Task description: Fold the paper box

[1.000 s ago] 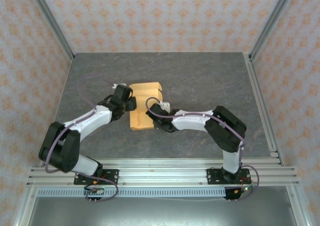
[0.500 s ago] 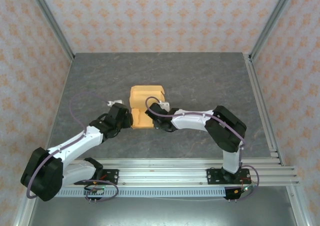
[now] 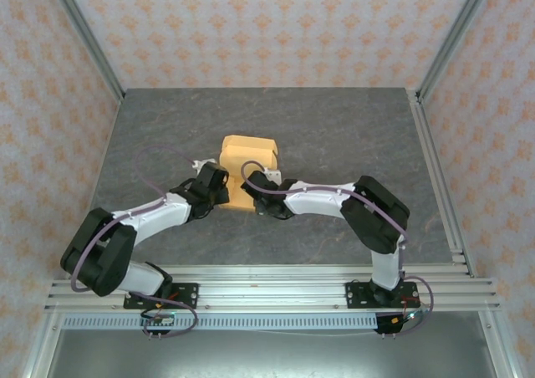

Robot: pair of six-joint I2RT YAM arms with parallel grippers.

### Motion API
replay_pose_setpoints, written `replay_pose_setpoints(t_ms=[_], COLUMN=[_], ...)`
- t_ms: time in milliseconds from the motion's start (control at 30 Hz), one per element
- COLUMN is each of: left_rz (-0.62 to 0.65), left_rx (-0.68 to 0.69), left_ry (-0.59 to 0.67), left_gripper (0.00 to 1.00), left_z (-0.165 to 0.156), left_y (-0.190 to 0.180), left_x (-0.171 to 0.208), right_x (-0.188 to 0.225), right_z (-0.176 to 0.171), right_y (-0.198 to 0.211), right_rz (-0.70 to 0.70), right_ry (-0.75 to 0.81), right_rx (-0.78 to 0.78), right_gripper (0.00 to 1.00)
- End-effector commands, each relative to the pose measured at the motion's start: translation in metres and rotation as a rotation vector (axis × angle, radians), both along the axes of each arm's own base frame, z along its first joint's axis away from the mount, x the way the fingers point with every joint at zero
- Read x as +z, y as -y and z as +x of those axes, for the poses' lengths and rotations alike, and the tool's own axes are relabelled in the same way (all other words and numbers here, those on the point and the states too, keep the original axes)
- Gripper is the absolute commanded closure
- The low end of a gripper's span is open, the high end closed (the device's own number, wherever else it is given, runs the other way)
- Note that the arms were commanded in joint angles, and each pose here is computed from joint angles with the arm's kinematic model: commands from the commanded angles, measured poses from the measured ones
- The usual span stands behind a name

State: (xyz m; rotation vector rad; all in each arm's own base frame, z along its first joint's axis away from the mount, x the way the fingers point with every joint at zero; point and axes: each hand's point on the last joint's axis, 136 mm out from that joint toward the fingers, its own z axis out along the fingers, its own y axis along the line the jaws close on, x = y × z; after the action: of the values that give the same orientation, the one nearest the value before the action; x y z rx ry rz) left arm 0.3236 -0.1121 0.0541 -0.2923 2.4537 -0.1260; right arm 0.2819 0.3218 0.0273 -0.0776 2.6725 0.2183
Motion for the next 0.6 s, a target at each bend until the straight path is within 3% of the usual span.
replay_pose_setpoints(t_ms=[0, 133, 500, 567], left_rz=[0.048, 0.125, 0.283, 0.292], left_rx=[0.006, -0.003, -0.007, -0.002], left_ry=[-0.053, -0.076, -0.114, -0.124], left_gripper=[0.75, 0.83, 0.85, 0.81], left_z=[-0.005, -0.003, 0.008, 0.008], left_y=[-0.001, -0.001, -0.006, -0.007], left_x=[-0.020, -0.033, -0.041, -0.045], right_x=[-0.001, -0.002, -0.003, -0.004], right_z=[-0.004, -0.005, -0.008, -0.010], right_y=[-0.008, -0.011, -0.014, -0.014], right_rz=[-0.015, -0.009, 0.003, 0.008], right_ry=[-0.010, -0.009, -0.011, -0.013], right_rx=[0.042, 0.051, 0.061, 0.061], right_gripper=[0.76, 0.76, 0.76, 0.76])
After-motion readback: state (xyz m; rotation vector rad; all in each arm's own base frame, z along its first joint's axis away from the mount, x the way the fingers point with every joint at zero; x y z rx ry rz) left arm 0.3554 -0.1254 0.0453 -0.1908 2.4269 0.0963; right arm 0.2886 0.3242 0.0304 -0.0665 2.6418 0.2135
